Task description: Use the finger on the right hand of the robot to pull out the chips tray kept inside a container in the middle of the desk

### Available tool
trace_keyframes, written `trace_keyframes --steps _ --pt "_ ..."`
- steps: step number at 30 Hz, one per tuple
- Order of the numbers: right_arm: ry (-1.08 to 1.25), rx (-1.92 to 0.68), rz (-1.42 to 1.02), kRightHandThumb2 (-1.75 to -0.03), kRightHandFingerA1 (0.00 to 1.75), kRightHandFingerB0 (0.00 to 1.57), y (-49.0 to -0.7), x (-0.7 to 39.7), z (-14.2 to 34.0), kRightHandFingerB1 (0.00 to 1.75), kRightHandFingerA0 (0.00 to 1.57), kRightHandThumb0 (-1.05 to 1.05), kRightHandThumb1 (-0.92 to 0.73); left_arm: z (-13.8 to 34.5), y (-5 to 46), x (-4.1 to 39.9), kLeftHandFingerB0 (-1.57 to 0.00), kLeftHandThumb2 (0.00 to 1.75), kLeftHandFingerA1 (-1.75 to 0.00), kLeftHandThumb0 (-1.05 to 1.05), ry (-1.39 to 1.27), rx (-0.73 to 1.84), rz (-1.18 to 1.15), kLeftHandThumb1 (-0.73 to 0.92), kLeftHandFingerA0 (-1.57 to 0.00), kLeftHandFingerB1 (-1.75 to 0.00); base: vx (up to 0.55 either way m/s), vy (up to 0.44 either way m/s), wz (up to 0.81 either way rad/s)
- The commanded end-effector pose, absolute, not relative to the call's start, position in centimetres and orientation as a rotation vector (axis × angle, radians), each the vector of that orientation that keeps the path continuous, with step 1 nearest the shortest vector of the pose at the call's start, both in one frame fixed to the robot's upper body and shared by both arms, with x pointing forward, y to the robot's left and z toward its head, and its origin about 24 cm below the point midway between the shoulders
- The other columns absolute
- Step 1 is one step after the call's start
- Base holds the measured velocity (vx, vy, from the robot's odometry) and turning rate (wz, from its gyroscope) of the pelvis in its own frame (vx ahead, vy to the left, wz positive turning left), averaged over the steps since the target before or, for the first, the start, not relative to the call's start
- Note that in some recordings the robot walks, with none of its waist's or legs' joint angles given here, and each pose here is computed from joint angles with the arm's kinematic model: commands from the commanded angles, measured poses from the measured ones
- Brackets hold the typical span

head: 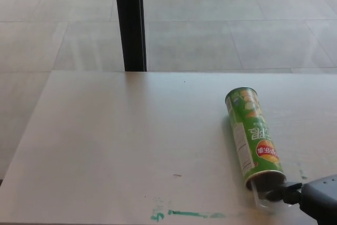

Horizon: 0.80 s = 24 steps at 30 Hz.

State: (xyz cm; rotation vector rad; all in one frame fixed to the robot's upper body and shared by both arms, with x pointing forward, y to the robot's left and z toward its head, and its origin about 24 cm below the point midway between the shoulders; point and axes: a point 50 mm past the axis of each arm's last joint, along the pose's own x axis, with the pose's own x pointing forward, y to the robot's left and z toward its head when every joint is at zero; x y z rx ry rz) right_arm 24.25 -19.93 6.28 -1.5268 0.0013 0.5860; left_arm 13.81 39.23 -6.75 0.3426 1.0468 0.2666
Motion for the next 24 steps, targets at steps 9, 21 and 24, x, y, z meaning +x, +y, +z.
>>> trace_keyframes --steps 9,21,24 --pt "0.002 -1.606 0.62 -0.63 1.15 0.43 -19.8 23.5 4.6 0.47 1.0 -0.25 -0.44 -6.0 40.1 13.8 -0.55 0.62 -0.64 -0.47 1.05 0.362 0.277 0.74 -0.57 -0.55 0.0 0.0 0.0" --pt "-0.035 -1.581 0.681 -0.56 1.2 0.46 -18.9 21.7 6.2 0.42 0.94 -0.18 -0.52 -6.2 40.1 13.4 -0.56 0.62 -0.64 -0.48 1.06 0.35 0.29 0.73 -0.58 -0.55 0.0 0.0 0.0" --pt "-0.051 -1.581 0.693 -0.65 1.15 0.45 -18.8 20.9 6.6 0.48 0.97 -0.25 -0.45 -6.1 40.2 13.4 -0.55 0.62 -0.63 -0.48 1.06 0.352 0.29 0.73 -0.56 -0.54 0.0 0.0 0.0"
